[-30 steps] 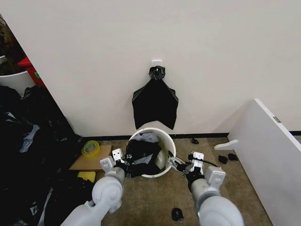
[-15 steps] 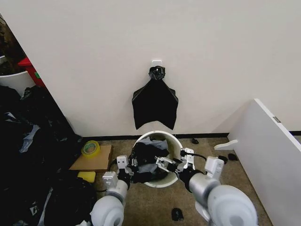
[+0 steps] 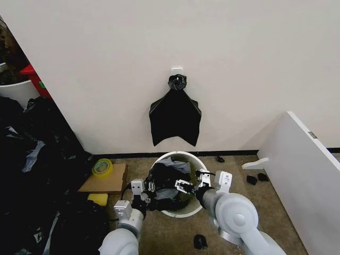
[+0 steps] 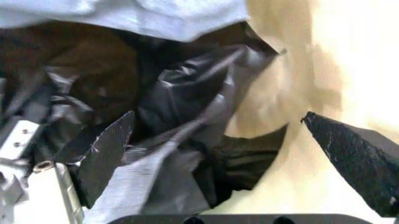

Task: Place the garbage bag over the trash bin.

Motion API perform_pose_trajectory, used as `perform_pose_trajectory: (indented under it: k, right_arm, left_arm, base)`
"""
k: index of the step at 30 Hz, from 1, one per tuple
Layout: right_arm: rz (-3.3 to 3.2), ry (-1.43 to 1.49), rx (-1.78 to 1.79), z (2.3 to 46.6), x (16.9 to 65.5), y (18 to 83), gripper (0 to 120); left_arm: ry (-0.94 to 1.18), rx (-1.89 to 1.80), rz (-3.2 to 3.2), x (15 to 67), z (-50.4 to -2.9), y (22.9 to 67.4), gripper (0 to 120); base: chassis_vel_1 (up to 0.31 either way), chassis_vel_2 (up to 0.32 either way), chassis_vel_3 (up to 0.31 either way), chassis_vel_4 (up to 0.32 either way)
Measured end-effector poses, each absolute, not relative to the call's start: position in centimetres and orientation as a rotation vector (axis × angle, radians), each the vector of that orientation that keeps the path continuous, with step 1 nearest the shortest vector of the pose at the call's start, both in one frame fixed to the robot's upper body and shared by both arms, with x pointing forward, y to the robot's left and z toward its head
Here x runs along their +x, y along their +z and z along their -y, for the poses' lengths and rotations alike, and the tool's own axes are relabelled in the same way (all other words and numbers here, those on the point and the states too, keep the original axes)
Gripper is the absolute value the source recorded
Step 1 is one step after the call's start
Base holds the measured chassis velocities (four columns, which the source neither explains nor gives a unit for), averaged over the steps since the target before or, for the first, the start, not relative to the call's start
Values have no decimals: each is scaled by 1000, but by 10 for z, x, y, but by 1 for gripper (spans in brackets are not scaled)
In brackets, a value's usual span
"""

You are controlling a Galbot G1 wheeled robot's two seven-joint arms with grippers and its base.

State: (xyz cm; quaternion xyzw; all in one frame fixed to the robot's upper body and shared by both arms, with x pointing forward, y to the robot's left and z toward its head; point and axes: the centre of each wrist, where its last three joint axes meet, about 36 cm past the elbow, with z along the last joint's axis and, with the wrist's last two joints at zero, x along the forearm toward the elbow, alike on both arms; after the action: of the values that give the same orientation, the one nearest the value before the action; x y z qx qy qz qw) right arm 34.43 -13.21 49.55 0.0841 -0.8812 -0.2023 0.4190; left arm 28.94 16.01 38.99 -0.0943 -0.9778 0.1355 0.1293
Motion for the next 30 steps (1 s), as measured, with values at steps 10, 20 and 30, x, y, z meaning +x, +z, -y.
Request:
perform_pose_trajectory:
  k: [10,20,30]
  right_arm:
    - [2177,-546,152,125,362,482,96]
    - [2146,-583,164,114,369,480,55]
    - [2141,-570,162,113,368,477,22]
  left_arm:
    - [370,-290,2885,288,-159,386,4]
    - [334,-305,2912,285,-159,382,4]
    - [345,-313,2910,284,-154,382,4]
  base:
    - [0,0,0,0]
    - [0,0,0,0]
    - [0,0,0,0]
